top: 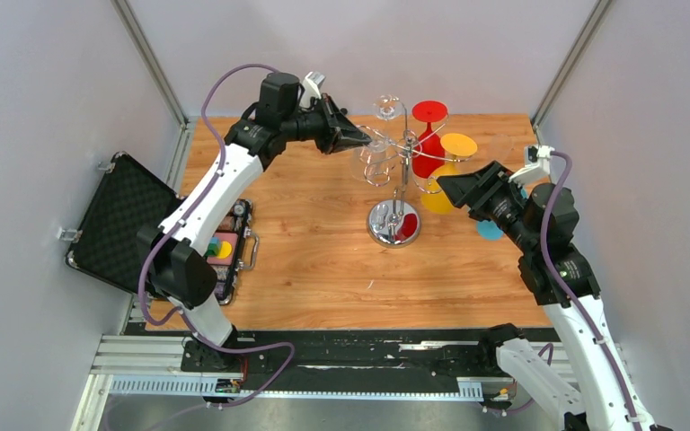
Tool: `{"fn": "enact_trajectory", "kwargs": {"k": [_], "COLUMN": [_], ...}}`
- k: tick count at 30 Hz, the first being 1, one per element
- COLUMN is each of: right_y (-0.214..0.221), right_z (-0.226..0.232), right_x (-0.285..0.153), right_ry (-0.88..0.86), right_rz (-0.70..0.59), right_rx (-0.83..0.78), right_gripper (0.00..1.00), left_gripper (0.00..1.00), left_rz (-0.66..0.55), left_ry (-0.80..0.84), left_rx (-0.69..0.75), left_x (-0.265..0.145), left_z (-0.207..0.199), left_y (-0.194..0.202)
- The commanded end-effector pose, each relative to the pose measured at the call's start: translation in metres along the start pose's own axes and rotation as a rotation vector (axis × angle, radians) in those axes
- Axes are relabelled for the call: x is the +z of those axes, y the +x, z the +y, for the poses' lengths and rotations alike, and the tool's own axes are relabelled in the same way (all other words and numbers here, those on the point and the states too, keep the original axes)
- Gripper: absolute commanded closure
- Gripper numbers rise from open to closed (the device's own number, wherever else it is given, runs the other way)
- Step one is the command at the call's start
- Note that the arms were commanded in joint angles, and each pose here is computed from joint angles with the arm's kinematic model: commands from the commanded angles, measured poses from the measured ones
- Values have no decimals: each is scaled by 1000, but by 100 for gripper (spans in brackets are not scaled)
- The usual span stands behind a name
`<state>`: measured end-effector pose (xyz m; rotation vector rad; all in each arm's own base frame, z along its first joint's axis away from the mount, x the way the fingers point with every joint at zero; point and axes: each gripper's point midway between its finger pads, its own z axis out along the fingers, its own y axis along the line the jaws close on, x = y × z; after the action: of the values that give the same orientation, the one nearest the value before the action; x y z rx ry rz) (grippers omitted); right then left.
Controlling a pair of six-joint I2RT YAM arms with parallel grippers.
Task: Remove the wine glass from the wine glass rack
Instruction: Pick up the wine glass from the wine rack.
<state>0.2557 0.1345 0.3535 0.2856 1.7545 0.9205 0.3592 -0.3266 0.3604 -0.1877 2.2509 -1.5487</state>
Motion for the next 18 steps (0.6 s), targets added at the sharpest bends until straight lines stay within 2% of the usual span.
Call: {"fn": "enact_trajectory", "kwargs": {"k": [1,18], "right_y": [-16,-25], "right_z": [18,39], "right_x": [-5,-33], "right_ry": [-48,-87], "right_rz": [-33,-5], "right_rx": [-40,-190], "right_gripper": [42,31], "left_gripper": [100,100], "left_rz": [-47,-76], "left_ry": [112,148], "left_rx": [120,257], "left_x": [-33,-84], "left_z": [-44,-69], "left_y": [8,34]}}
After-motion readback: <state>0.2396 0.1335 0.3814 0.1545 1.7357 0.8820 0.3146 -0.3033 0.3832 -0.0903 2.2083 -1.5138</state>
